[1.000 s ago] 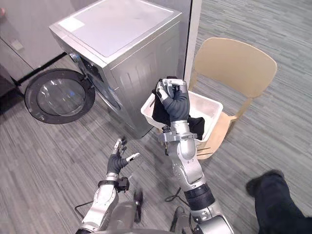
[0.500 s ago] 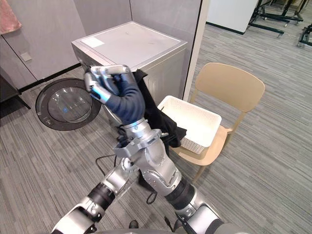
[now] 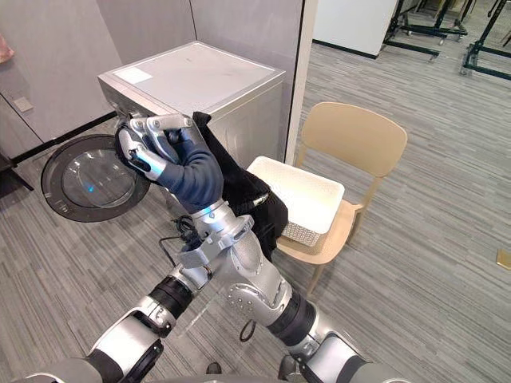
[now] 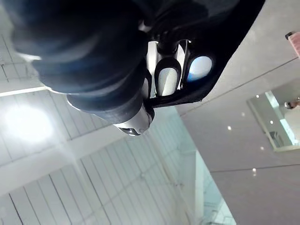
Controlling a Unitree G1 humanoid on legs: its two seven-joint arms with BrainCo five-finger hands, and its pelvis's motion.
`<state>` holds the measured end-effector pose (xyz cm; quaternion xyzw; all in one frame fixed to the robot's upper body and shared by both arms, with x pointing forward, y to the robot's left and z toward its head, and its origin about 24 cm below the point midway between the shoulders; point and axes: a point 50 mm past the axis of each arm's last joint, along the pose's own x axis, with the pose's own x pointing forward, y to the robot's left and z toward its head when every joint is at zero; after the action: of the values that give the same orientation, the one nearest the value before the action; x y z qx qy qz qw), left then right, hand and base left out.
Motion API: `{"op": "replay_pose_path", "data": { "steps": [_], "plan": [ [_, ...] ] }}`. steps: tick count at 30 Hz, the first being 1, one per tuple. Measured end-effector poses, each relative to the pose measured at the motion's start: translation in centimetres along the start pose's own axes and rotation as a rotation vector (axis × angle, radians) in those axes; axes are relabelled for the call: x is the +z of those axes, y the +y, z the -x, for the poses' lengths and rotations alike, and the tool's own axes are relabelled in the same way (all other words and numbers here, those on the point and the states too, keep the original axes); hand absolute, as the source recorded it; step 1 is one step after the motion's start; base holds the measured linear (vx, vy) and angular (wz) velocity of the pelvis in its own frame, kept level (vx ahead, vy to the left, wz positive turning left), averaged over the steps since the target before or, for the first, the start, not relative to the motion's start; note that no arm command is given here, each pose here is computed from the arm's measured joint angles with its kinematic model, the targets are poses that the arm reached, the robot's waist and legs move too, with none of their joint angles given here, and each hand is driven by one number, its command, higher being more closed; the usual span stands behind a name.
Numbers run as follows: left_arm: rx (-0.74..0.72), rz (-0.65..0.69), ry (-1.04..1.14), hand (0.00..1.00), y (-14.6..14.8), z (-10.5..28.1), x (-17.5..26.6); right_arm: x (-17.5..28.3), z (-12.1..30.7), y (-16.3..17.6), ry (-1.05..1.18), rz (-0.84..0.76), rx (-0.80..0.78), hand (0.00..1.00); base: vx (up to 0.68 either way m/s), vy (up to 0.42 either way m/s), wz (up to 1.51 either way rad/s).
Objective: Pick up the laundry basket with both hands and put the clothes into the washing machine.
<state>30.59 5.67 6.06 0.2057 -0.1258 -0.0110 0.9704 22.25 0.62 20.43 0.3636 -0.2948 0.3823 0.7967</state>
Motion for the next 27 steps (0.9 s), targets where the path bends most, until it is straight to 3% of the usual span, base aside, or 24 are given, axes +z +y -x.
{"op": "replay_pose_path", "data": {
  "steps": [7, 11, 14, 16, 22, 27],
  "plan": [
    [0.131, 0.135, 0.062, 1.00, 2.7, 3.2, -1.6, 2.3, 4.9, -5.6, 0.035, 0.409, -0.235, 0.00, 0.00, 0.009, 0.02],
    [0.216, 0.179, 0.096, 1.00, 5.1, 5.7, -2.8, 4.5, 10.5, -8.9, 0.183, 0.842, -0.401, 0.00, -0.01, 0.017, 0.07],
    [0.241, 0.194, 0.119, 1.00, 5.9, 7.1, -3.4, 5.4, 13.5, -10.0, 0.311, 1.058, -0.458, 0.00, -0.01, 0.016, 0.07],
    [0.246, 0.188, 0.167, 1.00, 6.6, 8.7, -4.6, 4.9, 17.3, -11.5, 0.520, 1.210, -0.513, 0.00, 0.00, 0.016, 0.06],
    [0.111, 0.118, 0.418, 1.00, 5.8, 13.2, -9.7, 1.9, 28.8, -14.9, 1.136, 1.188, -0.699, 0.00, -0.02, 0.008, 0.19],
    [0.079, 0.095, 0.732, 1.00, 5.8, 17.7, -14.8, 1.0, 34.0, -15.1, 1.366, 1.065, -0.861, 0.00, -0.02, -0.004, 0.83]
  ]
}}
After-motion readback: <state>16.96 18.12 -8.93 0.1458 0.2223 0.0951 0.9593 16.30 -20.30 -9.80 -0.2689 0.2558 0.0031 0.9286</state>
